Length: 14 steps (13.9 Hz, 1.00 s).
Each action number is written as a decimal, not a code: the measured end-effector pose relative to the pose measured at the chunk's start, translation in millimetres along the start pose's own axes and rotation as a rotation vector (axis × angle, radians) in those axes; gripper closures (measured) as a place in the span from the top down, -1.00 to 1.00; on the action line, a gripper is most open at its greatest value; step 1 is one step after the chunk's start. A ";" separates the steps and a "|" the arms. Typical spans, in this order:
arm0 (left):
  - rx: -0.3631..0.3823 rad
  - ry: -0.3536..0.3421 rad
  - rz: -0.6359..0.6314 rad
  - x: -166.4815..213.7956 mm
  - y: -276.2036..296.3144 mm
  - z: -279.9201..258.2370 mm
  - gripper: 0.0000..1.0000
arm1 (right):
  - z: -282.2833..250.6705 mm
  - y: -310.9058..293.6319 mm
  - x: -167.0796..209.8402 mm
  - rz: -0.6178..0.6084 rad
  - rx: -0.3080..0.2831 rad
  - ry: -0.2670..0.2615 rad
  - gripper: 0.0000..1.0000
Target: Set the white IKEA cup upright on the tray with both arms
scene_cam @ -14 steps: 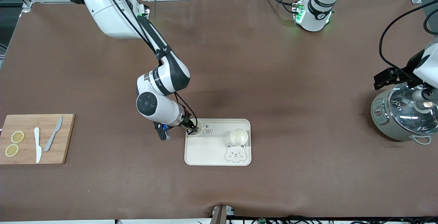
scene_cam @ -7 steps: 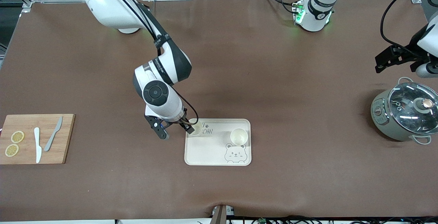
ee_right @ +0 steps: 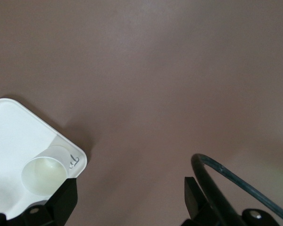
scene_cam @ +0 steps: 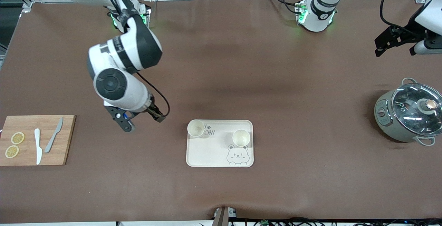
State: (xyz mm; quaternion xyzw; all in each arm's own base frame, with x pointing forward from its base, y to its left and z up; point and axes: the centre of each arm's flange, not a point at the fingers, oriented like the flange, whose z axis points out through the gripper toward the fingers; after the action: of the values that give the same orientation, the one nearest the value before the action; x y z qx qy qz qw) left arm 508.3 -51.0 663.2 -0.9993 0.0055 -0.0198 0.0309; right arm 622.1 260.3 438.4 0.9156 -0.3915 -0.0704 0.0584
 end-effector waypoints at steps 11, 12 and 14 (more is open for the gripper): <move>-0.009 0.009 -0.008 2.4 -3.7 2.6 1.00 | -35.5 118.1 52.7 -0.512 0.013 0.000 1.00; -0.009 0.010 -0.008 2.6 -3.7 2.5 1.00 | -37.6 129.2 65.3 -0.555 0.017 0.000 1.00; -0.010 0.019 -0.008 3.5 -3.6 1.7 1.00 | -41.8 153.4 92.7 -0.621 0.027 -0.002 1.00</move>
State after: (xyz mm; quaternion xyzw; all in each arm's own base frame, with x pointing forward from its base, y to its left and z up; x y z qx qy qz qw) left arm 511.9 -47.3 661.9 -0.9992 0.0018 -0.0293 0.0259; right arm 584.0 89.9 496.7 0.9921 -0.0939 -0.0807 0.0212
